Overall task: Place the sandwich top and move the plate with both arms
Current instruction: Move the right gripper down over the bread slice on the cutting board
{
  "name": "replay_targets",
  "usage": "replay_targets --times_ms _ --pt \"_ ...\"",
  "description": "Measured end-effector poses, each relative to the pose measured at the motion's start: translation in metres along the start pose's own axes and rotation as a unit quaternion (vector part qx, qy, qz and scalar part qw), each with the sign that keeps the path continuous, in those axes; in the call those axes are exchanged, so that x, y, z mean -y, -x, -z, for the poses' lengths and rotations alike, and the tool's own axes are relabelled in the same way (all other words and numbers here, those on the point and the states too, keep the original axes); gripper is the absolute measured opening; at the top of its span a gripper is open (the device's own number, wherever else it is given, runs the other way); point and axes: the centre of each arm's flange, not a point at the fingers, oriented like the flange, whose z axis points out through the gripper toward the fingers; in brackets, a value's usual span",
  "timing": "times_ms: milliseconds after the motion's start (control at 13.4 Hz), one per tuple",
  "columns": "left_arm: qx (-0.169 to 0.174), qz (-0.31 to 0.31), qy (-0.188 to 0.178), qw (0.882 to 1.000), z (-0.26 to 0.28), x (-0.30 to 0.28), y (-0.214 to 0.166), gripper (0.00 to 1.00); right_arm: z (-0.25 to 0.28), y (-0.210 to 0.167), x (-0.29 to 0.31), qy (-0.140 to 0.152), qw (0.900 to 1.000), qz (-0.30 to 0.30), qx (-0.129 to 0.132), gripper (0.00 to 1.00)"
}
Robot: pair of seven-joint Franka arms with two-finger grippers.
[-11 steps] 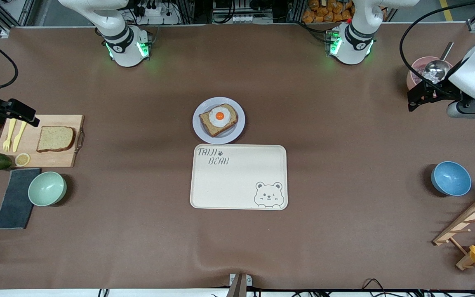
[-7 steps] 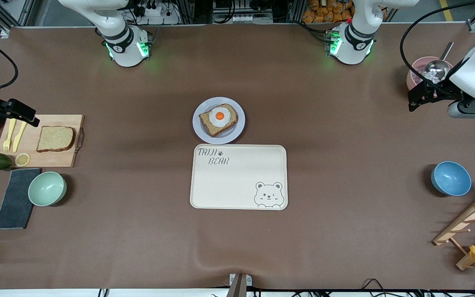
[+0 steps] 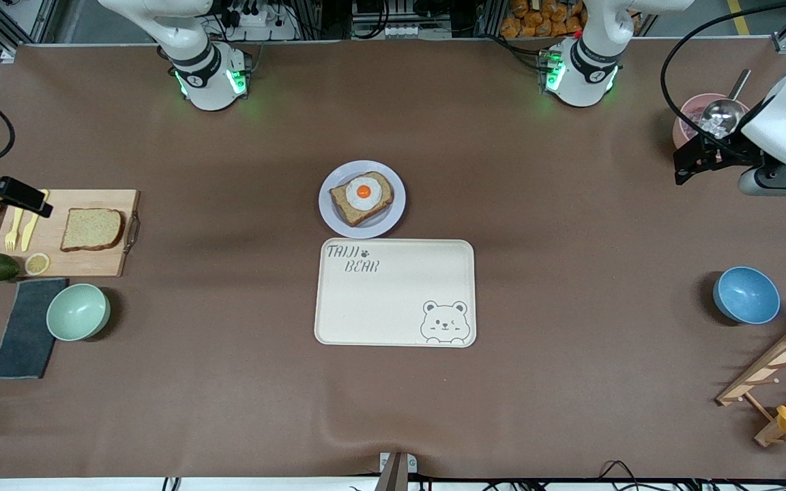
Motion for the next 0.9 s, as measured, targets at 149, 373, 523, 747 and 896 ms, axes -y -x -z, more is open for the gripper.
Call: replay_targets --times_ms 149,373,523,747,896 --pt "0.002 0.001 0.0 1.0 -0.002 0.001 -0.001 1.0 -0.017 -0.006 -0.027 -0.004 1.0 -0.003 0.005 1.0" --pt "0.003 0.011 0.0 1.0 -0.003 0.001 -0.001 1.0 -0.05 -0.015 -0.068 -0.023 1.0 -0.003 0.017 1.0" --pt "0.003 0.013 0.0 1.0 -0.003 0.001 -0.001 1.0 -0.077 -0.021 -0.095 -0.033 0.999 -0.003 0.028 1.0" --pt "0.004 0.015 0.008 1.0 -0.003 -0.001 -0.001 1.0 -0.11 -0.024 -0.126 -0.059 0.997 0.008 0.046 1.0" --pt "0.004 0.017 0.012 1.0 -0.003 -0.001 -0.001 1.0 -0.135 -0.026 -0.151 -0.075 0.996 0.016 0.049 1.0"
